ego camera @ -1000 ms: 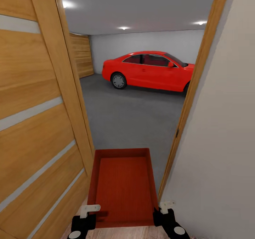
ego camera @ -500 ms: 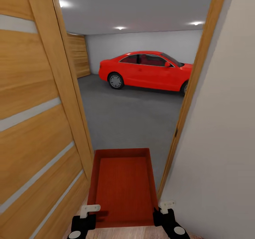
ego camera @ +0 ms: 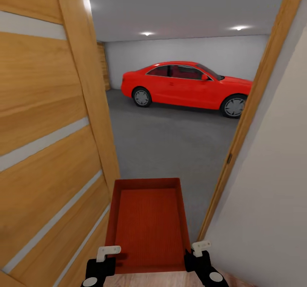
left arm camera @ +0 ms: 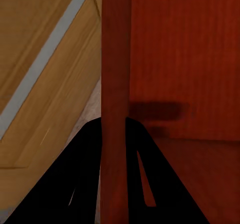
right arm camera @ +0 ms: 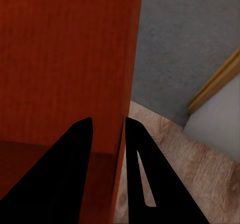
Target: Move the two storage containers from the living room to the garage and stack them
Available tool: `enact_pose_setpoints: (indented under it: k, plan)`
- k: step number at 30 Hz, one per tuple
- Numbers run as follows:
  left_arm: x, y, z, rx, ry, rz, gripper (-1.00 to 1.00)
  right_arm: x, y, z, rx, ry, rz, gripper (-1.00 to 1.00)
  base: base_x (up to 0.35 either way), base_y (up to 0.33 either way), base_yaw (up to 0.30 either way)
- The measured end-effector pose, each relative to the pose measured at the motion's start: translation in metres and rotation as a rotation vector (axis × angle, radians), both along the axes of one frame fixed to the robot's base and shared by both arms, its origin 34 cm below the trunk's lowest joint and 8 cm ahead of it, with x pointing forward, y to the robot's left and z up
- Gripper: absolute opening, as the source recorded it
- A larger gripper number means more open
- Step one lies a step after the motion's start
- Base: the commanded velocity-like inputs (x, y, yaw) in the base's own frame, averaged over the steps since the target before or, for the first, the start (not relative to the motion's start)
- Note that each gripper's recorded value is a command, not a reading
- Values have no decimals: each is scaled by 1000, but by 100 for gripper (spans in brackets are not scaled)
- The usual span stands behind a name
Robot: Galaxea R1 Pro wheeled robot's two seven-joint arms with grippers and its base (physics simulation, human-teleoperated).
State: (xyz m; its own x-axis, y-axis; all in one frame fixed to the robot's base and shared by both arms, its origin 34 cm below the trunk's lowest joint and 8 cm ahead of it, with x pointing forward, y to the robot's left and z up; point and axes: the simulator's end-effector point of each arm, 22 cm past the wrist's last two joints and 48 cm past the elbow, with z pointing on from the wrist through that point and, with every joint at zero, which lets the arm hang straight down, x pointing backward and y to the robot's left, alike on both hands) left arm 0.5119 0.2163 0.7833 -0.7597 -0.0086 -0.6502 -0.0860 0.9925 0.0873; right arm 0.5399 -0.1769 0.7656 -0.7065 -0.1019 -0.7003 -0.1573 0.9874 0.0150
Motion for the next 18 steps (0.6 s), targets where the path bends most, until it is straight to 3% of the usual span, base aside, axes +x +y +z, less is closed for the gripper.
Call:
enact_pose_setpoints:
  k: [8, 18]
  plan:
    - [0, 0, 0, 0, 0, 0, -100, 0, 0, 0, 0, 0, 0, -100, 0, 32, -9]
    - [0, 0, 0, 0, 0, -1, -100, 0, 0, 0, 0, 0, 0, -100, 0, 1, -227]
